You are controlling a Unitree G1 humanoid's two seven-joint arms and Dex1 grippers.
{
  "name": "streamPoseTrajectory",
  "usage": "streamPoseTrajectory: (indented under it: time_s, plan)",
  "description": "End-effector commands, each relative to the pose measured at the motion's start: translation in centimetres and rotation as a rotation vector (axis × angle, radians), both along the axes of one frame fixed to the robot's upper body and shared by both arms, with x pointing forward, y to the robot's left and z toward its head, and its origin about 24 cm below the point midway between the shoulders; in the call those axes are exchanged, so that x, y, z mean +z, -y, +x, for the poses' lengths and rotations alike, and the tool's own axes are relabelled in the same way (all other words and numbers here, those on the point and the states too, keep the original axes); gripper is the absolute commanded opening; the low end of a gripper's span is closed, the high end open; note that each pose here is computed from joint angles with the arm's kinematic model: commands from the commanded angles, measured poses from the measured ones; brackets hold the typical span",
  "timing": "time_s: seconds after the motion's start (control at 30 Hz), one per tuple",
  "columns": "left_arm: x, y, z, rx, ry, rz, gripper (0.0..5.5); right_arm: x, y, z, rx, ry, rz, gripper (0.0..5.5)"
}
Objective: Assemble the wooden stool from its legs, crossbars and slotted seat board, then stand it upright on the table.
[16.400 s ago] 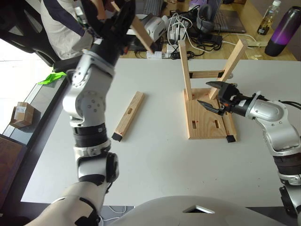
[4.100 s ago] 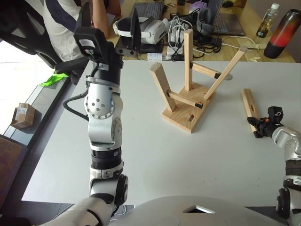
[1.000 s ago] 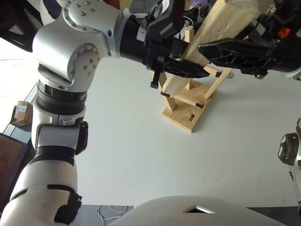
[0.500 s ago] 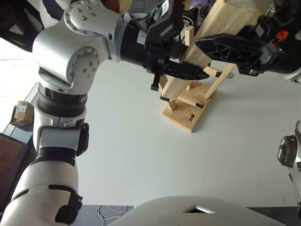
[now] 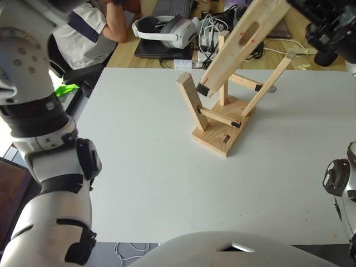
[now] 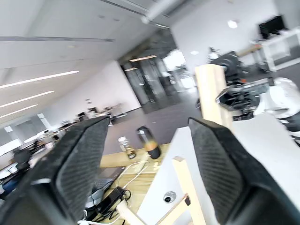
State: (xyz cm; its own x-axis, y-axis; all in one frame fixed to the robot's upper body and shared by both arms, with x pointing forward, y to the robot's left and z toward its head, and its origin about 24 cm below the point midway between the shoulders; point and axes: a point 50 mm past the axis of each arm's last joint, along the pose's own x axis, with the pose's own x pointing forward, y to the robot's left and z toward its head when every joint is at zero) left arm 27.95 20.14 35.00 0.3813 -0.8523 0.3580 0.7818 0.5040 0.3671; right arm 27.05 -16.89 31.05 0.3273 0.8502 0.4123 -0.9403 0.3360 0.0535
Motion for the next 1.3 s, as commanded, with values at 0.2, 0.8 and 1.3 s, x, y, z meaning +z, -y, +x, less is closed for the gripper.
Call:
streamPoseTrajectory:
  time_s: [0.2, 0.8, 1.3]
  plan:
    - [-16.0, -5.1, 10.6, 0.935, -0.297, 0.17, 4.56, -2.5, 2.8, 1.8, -0.316, -0.077, 0.09, 1.01]
    - [-28.3, 3.6, 3.9, 0.474, -0.587, 0.726, 5.4, -12.6, 7.6, -0.1, -0.579, -0.447, 0.129, 1.01]
    - [-27.0, 9.4, 1.7, 0.175, -0.973, 0.398, 5.16, -11.4, 7.1, 0.7, -0.553, -0.442, 0.19, 1.01]
